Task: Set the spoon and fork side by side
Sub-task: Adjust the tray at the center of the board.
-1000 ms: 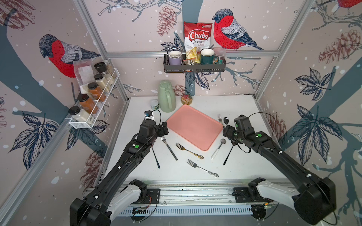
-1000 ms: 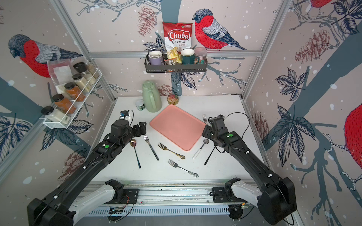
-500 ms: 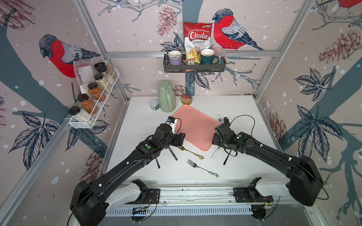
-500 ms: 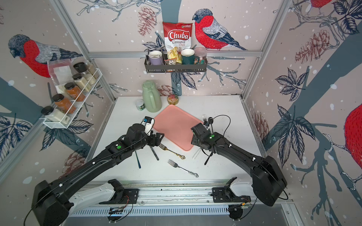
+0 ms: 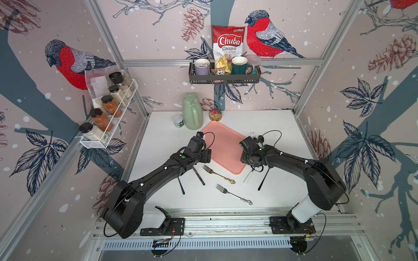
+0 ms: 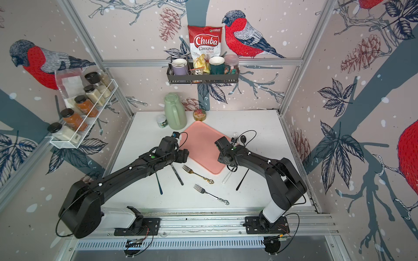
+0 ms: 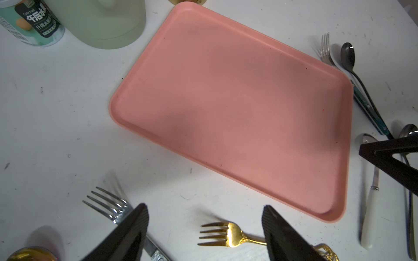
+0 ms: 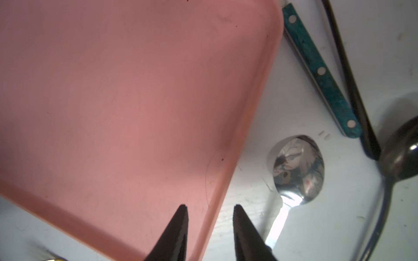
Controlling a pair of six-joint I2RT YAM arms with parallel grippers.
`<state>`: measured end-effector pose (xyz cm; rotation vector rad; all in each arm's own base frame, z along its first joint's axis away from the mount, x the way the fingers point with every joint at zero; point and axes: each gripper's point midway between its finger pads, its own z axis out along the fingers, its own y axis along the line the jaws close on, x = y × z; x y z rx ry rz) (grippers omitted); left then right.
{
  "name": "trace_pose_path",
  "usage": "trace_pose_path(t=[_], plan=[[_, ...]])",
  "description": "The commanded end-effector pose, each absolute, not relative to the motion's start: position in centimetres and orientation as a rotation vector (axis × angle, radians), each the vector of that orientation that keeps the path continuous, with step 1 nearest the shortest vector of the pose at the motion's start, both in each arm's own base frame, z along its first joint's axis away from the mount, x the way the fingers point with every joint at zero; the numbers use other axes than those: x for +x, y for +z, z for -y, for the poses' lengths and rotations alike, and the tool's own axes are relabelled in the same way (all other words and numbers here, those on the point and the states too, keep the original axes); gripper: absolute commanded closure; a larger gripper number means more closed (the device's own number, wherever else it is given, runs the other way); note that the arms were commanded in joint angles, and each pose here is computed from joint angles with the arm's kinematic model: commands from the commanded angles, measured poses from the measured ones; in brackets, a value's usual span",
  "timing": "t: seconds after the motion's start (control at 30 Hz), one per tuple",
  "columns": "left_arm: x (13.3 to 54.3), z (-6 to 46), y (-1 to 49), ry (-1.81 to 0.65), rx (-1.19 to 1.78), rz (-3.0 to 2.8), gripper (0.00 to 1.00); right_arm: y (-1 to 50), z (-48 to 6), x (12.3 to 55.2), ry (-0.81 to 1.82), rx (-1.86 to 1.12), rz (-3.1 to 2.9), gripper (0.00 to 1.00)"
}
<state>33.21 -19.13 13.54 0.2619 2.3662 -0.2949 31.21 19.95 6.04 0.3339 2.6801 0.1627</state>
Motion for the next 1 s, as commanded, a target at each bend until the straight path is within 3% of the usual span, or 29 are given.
trace_pose_path(t=[0.0, 0.2, 0.47, 0.97], plan=[[34.1, 19.0, 14.2, -0.272, 0.260, -2.351, 0.20, 5.2, -19.5, 31.1, 0.121, 0.387, -2.717, 0.62], [34.0, 19.4, 13.9, -0.319, 0.244, -2.346, 0.20, 3.8, -19.2, 30.5, 0.085, 0.400, -2.747, 0.60], [33.5, 18.8, 14.1, -0.316, 0.226, -2.340, 0.18, 3.0, -19.7, 29.9, 0.082, 0.380, -2.780, 0.66], [33.1, 16.1, 19.7, -0.285, 0.117, -2.155, 0.13, 2.4, -19.8, 29.3, 0.064, 0.357, -2.819, 0.75]])
